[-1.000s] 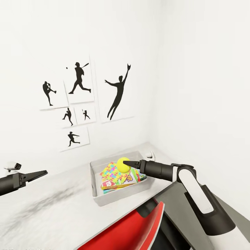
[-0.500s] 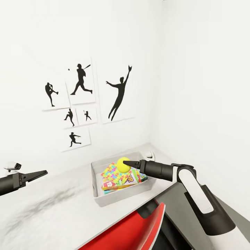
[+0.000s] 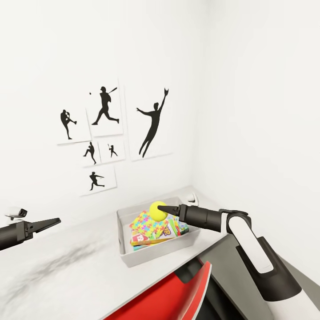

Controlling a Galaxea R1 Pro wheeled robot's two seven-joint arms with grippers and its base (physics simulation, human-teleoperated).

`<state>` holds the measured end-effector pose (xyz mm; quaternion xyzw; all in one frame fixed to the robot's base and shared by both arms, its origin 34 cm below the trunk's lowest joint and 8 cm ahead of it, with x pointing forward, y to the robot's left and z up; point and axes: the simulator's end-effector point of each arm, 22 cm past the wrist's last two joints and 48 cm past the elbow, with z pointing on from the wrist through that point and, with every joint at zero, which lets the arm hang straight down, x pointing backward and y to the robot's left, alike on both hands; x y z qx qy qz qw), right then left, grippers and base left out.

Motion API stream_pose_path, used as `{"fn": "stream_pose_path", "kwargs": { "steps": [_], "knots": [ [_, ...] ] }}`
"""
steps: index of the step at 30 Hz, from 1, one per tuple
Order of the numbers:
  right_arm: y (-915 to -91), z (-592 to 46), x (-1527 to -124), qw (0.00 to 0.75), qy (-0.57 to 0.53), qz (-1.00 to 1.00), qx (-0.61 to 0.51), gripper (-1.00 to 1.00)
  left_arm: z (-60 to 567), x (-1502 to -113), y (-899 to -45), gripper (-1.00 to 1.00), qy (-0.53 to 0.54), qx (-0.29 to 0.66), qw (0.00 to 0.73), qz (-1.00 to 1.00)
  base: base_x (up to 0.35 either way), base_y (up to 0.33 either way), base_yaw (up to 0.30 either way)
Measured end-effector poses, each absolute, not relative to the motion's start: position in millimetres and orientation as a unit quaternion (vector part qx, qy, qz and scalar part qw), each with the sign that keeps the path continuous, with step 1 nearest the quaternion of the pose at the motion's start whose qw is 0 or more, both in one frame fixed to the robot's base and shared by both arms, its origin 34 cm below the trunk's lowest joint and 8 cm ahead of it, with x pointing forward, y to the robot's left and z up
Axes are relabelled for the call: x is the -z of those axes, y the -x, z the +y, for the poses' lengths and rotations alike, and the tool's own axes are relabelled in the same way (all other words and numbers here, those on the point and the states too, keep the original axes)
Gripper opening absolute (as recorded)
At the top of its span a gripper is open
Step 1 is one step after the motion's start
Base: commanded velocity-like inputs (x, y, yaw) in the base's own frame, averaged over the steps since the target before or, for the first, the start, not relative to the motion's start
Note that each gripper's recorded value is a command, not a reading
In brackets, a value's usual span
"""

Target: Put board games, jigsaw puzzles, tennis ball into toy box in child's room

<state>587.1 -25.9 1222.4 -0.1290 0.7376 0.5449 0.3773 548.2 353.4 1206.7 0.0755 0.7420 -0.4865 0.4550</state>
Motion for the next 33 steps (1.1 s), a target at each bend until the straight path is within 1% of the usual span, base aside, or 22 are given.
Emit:
{"fn": "stream_pose_path", "kwargs": {
  "steps": [29,31,33],
  "knots": [
    [-592.9,-29.0,-1239.8,0.412,0.121,0.723,-0.541,-1.00,353.7,-1215.2,-544.1,1.00,-0.080,0.486,0.462,0.737,0.000,0.000,0.005],
    [-595.3,-28.8,-1236.1,0.414,0.119,0.728,-0.533,-1.00,353.8,-1215.2,-544.1,1.00,-0.080,0.486,0.462,0.738,0.000,0.000,0.000],
    [-603.1,-28.0,-1224.9,0.419,0.117,0.747,-0.502,-1.00,353.6,-1215.0,-544.0,1.00,-0.081,0.486,0.462,0.738,0.000,0.000,0.000]
  ]
}}
